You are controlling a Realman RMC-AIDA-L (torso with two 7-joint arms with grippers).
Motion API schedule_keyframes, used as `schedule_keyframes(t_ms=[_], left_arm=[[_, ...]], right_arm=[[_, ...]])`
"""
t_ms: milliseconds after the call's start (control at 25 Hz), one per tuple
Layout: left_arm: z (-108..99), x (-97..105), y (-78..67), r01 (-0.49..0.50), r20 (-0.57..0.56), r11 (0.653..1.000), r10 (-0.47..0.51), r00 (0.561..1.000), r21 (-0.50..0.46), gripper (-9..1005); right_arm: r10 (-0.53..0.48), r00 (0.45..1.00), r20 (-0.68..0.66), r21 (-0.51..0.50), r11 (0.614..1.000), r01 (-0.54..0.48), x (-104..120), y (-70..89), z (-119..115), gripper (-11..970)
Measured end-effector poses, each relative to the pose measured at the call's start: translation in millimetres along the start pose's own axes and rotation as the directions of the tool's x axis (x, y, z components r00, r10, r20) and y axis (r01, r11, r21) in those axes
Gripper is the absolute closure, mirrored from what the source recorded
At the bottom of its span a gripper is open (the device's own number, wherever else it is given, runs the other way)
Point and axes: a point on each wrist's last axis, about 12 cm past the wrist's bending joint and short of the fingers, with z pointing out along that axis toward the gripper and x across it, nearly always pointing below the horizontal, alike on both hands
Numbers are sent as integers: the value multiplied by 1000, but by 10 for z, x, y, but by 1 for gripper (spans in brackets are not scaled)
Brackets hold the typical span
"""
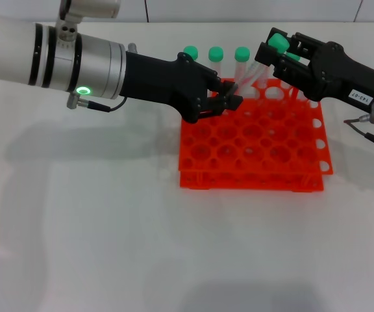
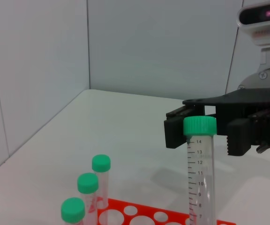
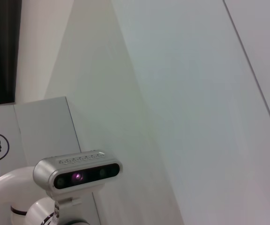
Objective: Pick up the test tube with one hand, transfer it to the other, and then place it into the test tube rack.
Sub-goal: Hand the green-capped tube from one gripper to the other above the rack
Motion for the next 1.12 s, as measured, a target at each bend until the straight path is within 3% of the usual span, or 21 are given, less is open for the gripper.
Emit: schedule_keyframes(t_ms=[80,560,640,1120], left_arm=[[1,2,1,1,0,1000,-1,1000,-2,805],[36,6,-21,5,-2,1000,-5,1000,11,804],[40,7,-23,6,-2,1000,-6,1000,12,805],[61,-12,-29,48,-8,999,-48,999,8,804]], right_arm=[[-3,1000,0,1,1000,3,0,-1,0,451],[-13,1000,-2,7,1000,13,2,-10,2,500],[-20,1000,-5,9,1000,20,4,-12,3,642],[-41,999,-11,3,999,41,9,-7,11,694]])
